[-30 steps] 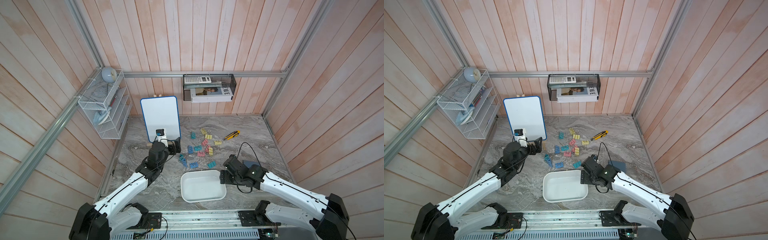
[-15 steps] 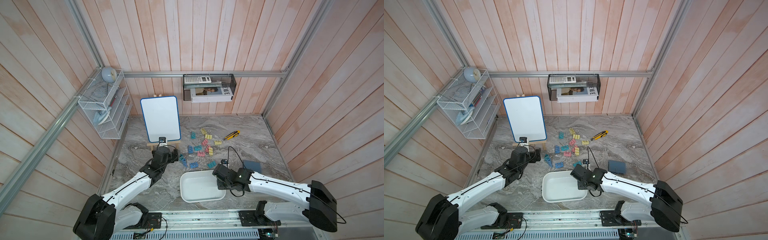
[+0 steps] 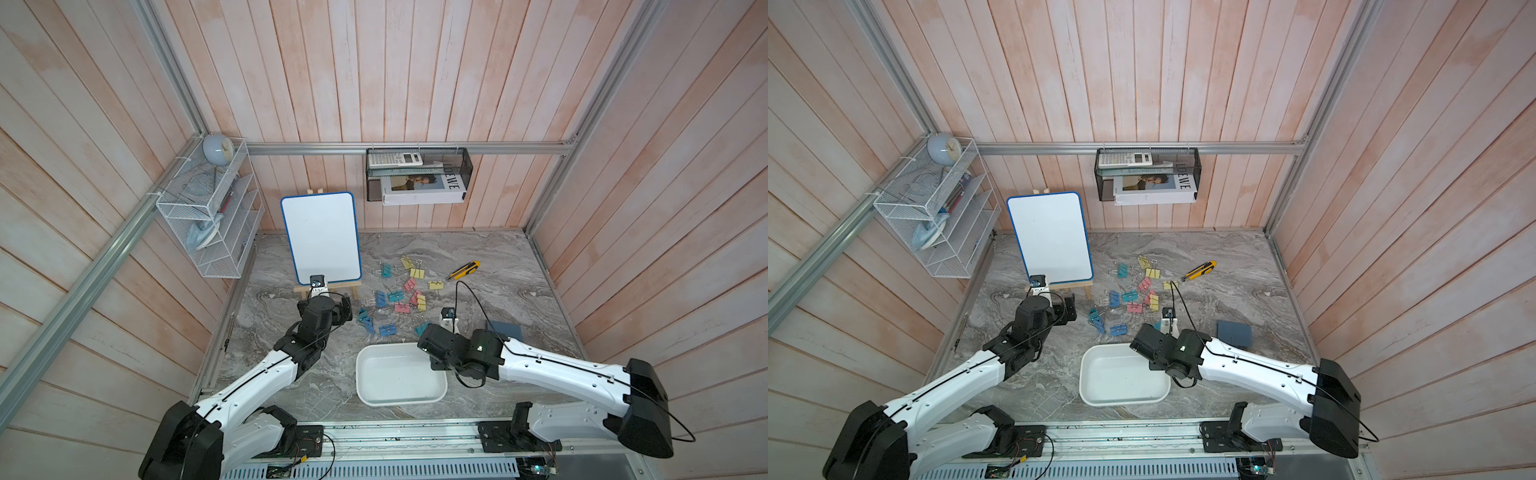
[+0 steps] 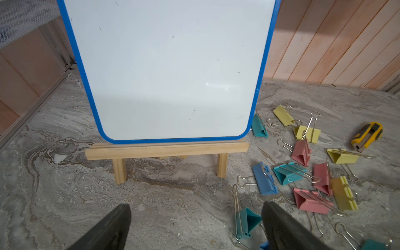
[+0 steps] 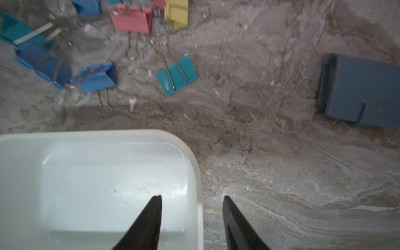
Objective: Put the binder clips in the storage box
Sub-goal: Adjust the storage box at the center of the board, then pick up the binder clip at the center of the board.
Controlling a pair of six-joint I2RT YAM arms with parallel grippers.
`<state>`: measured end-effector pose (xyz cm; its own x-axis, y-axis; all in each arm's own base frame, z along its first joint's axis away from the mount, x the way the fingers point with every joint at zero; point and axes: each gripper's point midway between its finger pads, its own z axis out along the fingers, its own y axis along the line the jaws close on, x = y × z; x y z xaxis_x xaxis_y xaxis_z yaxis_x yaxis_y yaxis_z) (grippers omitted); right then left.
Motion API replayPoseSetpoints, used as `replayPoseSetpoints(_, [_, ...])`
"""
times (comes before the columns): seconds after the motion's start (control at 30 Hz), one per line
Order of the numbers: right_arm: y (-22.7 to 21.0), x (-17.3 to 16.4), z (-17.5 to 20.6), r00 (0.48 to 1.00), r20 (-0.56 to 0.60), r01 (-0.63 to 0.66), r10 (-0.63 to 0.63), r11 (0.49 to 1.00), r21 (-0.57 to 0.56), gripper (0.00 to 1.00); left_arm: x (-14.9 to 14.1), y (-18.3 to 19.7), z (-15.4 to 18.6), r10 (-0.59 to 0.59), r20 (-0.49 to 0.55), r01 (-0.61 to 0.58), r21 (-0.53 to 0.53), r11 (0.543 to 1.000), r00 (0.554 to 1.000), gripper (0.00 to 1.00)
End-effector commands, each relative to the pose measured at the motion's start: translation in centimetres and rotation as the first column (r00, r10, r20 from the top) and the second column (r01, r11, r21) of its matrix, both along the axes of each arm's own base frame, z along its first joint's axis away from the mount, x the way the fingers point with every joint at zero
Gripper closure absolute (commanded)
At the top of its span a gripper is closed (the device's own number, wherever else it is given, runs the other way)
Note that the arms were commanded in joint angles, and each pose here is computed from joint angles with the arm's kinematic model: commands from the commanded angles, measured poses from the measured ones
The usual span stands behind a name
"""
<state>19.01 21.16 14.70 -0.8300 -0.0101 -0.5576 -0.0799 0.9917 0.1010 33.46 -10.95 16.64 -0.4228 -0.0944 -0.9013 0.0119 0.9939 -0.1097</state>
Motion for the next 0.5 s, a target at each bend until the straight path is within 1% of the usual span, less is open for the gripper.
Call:
replayPoseSetpoints(0.0, [2.5,2.6,2.4,0.982,0.097,-0.165,0.162,0.986,0.025,0.5,-0.1,0.8,0.4,0.037,0.031,-0.037,-0.012,0.999,0.999,0.0])
replayPoseSetpoints(0.07, [5.4,3.3,2.2,0.952,0.06,-0.304,0.3,0.95,0.073,0.52,-0.2,1.3,0.3,0.054,0.034,-0.054,-0.004,0.999,0.998,0.0])
replayPoseSetpoints(0.17, [8.6,3.7,0.8,0.863,0.011,-0.506,0.506,0.863,-0.013,0.54,-0.2,1.9,0.2,0.077,0.036,-0.077,-0.012,0.997,0.996,0.0])
replayPoseSetpoints(0.2, [9.1,4.0,0.2,0.836,-0.017,-0.548,0.548,0.835,-0.052,0.55,-0.2,2.1,0.2,0.083,0.037,-0.083,-0.022,0.996,0.996,0.0])
replayPoseSetpoints(0.23, [9.5,4.2,-0.5,0.811,-0.043,-0.585,0.584,0.806,-0.091,0.56,-0.1,2.2,0.2,0.085,0.037,-0.084,-0.033,0.996,0.996,0.0])
replayPoseSetpoints(0.27, [9.8,4.5,-1.1,0.778,-0.075,-0.627,0.623,0.766,-0.14,0.57,-0.1,2.3,0.1,0.085,0.033,-0.084,-0.041,0.996,0.996,0.0])
replayPoseSetpoints(0.37, [10.1,5.7,-2.7,0.719,-0.168,-0.692,0.674,0.674,-0.259,0.62,0.0,2.4,-0.3,0.079,0.019,-0.078,-0.059,0.995,0.997,0.0])
replayPoseSetpoints(0.43, [10.3,6.1,-4.0,0.682,-0.212,-0.727,0.7,0.619,-0.296,0.62,0.1,2.4,-0.5,0.074,0.012,-0.073,-0.061,0.995,0.997,0.0])
replayPoseSetpoints(0.47, [10.6,5.9,-4.6,0.652,-0.238,-0.754,0.72,0.585,-0.298,0.61,0.1,2.4,-0.5,0.072,0.009,-0.071,-0.063,0.995,0.997,0.0])
